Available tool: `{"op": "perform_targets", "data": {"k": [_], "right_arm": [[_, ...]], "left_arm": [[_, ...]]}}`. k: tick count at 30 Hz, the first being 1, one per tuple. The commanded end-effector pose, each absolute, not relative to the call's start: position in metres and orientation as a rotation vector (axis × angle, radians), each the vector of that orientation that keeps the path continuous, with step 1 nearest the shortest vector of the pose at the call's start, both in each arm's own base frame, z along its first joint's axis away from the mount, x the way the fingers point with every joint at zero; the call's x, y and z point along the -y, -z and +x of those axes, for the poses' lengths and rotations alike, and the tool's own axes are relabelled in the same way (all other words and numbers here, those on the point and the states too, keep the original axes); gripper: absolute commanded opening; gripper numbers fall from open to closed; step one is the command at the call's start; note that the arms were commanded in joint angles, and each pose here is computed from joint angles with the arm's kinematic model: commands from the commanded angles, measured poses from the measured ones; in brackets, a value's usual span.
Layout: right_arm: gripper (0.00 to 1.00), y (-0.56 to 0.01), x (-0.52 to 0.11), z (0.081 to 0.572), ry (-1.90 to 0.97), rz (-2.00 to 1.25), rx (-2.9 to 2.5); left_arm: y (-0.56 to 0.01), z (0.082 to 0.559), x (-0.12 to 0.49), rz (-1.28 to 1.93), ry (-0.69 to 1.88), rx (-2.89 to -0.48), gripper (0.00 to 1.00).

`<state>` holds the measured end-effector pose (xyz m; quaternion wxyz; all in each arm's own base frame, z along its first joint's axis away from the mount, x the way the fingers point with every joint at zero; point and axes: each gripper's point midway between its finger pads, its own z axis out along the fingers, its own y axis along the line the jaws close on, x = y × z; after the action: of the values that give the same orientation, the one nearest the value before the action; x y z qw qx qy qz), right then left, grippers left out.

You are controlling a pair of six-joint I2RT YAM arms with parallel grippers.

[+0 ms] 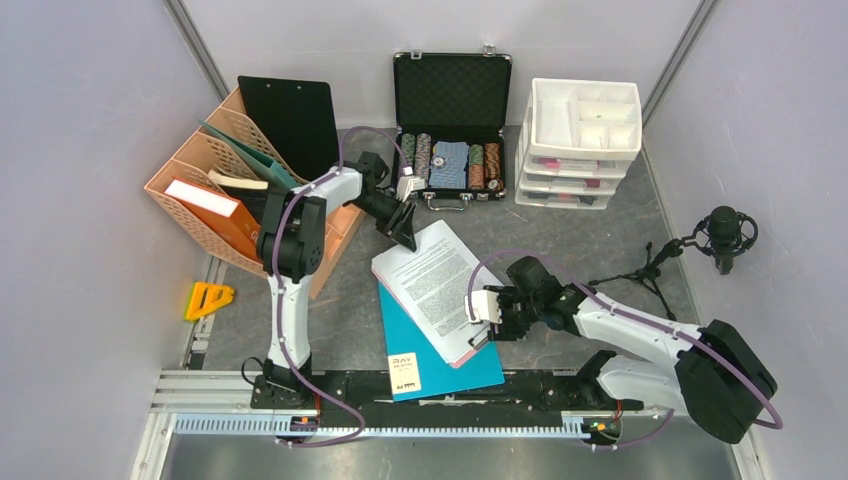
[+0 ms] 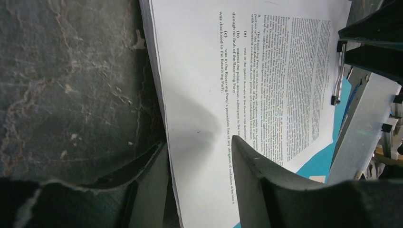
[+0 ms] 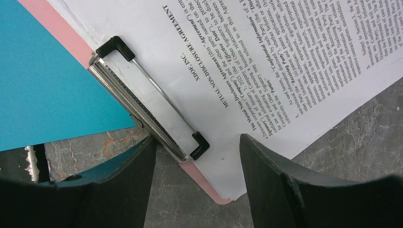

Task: Organize the desk
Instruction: Pick up the folder from the center of the board.

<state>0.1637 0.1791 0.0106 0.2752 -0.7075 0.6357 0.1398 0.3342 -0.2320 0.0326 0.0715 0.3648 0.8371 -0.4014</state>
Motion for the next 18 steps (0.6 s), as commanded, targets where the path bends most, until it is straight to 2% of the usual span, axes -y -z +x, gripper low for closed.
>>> {"op": "perform_targets", "data": {"k": [1,18], "right_arm": [[0.69,0.036,-0.104,0.188,0.107,-2.024,-1.861],[0.68,0.042,-0.077,0.207,0.317,-1.971,-1.906]], "left_arm": [[-0.064,0.267,0.284,0.919,1.781,-2.577,0.53],[-0.118,0.261,0.284,0.912,1.847,-2.511,0.32]]}}
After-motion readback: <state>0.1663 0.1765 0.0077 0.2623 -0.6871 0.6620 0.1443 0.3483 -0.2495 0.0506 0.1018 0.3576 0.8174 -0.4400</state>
